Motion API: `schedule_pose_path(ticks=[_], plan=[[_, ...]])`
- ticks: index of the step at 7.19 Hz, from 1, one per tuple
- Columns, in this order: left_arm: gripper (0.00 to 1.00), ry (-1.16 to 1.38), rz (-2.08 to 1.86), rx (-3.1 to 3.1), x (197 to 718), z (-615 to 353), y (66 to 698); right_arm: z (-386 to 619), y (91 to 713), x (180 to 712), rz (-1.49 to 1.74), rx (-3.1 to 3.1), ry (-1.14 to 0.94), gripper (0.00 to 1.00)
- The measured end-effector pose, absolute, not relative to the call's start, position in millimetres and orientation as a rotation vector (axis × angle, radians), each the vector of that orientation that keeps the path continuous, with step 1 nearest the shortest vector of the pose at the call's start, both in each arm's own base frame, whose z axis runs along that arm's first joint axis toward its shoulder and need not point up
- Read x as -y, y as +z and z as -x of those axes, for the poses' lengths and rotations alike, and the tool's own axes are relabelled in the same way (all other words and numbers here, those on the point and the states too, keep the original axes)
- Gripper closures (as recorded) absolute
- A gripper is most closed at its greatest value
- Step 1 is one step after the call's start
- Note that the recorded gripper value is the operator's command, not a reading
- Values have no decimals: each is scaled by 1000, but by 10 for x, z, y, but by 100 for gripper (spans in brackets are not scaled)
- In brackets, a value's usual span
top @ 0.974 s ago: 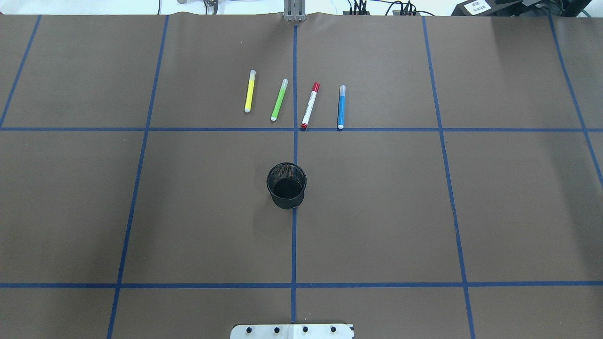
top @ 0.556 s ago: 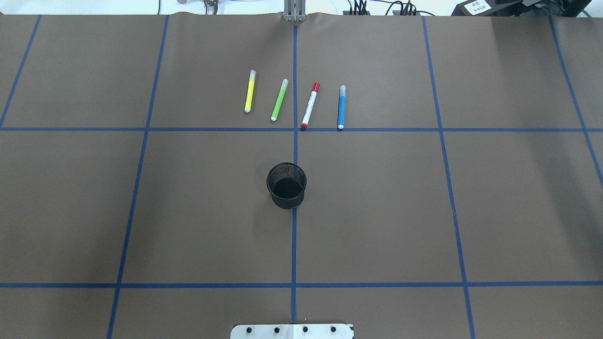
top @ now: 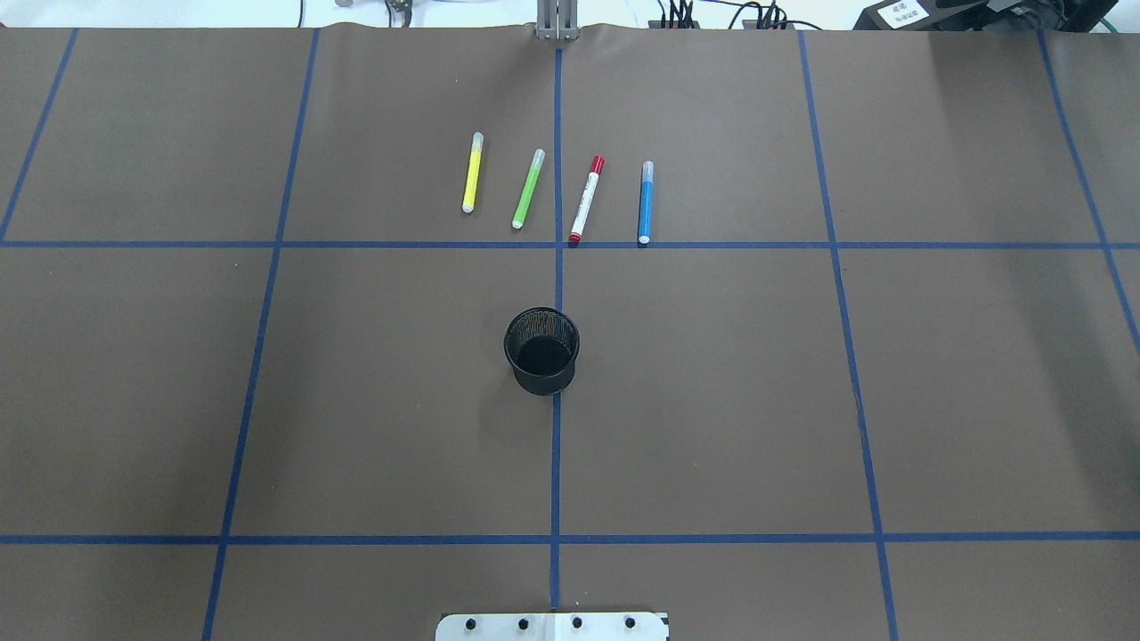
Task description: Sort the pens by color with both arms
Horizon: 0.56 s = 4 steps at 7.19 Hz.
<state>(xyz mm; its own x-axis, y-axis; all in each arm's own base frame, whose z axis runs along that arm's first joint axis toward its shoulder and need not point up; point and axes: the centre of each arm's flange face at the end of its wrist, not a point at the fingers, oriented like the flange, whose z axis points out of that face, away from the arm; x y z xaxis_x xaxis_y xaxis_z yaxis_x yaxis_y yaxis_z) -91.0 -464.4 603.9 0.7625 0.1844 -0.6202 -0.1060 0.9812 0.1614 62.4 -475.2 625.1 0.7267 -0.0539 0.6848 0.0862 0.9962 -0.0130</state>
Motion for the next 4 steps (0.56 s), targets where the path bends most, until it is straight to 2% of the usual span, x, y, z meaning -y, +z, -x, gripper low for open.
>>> schedule_pose_path(ticks=[4], plan=[[0, 158, -116, -683, 4642, 908, 6046, -657, 6250, 4708, 45, 717, -69, 0]])
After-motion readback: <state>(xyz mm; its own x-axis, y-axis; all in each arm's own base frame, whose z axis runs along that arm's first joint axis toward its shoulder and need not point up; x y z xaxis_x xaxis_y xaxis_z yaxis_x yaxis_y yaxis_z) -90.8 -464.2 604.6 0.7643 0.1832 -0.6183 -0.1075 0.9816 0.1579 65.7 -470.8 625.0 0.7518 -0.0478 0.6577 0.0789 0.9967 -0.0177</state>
